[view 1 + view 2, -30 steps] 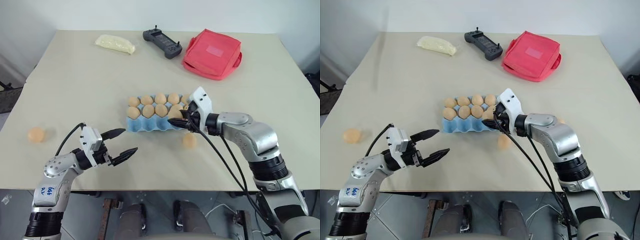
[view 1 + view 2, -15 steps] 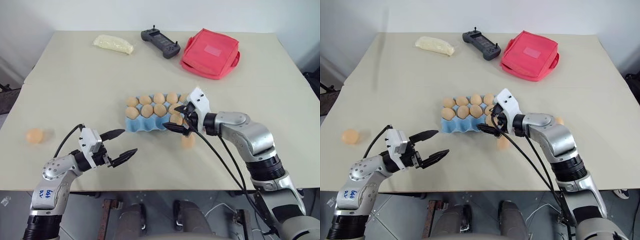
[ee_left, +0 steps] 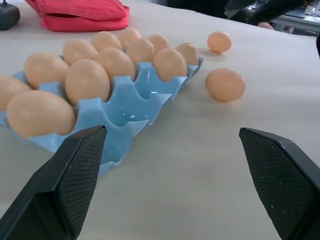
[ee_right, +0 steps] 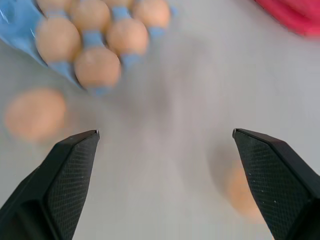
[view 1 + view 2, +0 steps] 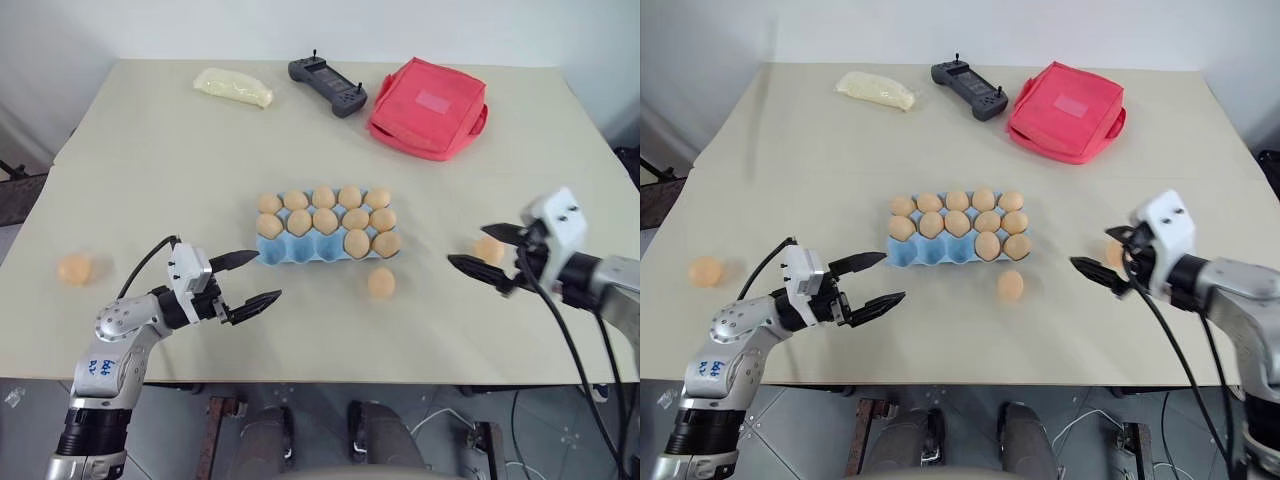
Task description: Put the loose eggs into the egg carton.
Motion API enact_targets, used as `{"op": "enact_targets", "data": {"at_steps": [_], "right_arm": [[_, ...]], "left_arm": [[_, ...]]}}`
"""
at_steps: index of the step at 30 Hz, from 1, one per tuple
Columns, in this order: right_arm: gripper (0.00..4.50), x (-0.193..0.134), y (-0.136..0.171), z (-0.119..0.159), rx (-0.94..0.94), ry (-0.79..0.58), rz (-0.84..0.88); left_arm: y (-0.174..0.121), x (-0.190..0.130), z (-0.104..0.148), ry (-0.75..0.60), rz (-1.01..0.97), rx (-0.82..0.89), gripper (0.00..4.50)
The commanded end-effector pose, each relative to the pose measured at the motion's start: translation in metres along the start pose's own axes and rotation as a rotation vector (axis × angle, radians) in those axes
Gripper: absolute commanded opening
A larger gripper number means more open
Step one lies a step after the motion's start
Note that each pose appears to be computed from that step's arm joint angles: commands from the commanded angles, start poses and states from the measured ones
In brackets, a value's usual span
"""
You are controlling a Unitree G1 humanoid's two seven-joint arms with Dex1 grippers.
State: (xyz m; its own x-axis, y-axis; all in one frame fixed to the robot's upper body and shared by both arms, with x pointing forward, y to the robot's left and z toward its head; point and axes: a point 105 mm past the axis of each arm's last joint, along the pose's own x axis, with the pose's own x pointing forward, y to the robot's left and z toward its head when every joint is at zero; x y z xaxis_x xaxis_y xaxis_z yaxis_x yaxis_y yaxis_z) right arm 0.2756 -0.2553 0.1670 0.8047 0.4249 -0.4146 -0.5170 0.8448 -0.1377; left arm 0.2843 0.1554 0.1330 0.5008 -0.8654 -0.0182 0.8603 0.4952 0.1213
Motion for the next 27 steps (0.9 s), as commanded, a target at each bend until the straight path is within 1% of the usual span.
{"op": "enact_targets", "data": {"at_steps": [1,4,6,9,14,20,24,27], "right_arm": [[4.47,-0.022,-0.014,0.0,0.011,-0.022,-0.077],[4.47,-0.029,-0.021,-0.02,0.049,0.007,-0.125],[4.47,-0.025,-0.021,-0.027,0.077,0.0,-0.142],[4.47,-0.017,-0.024,-0.027,0.097,-0.032,-0.172],[4.47,-0.001,-0.038,-0.02,0.127,-0.083,-0.22],[4.47,0.03,-0.051,-0.011,0.15,-0.13,-0.228],[4.47,0.05,-0.054,-0.011,0.18,-0.138,-0.209],[4.47,0.065,-0.051,-0.016,0.188,-0.115,-0.185]], "left_arm": [[0.002,0.0,0.004,-0.016,-0.005,0.022,4.5],[0.001,0.0,0.004,-0.013,-0.014,0.022,4.5],[0.002,0.0,0.004,-0.015,-0.014,0.024,4.5],[0.001,0.001,0.005,-0.018,-0.013,0.026,4.5],[0.001,-0.005,0.006,-0.013,-0.004,0.026,4.5],[-0.002,-0.014,0.003,0.01,0.013,0.014,4.5],[0.002,-0.021,0.003,0.027,0.052,0.035,4.5],[0.002,-0.023,0.005,0.026,0.065,0.041,4.5]]}}
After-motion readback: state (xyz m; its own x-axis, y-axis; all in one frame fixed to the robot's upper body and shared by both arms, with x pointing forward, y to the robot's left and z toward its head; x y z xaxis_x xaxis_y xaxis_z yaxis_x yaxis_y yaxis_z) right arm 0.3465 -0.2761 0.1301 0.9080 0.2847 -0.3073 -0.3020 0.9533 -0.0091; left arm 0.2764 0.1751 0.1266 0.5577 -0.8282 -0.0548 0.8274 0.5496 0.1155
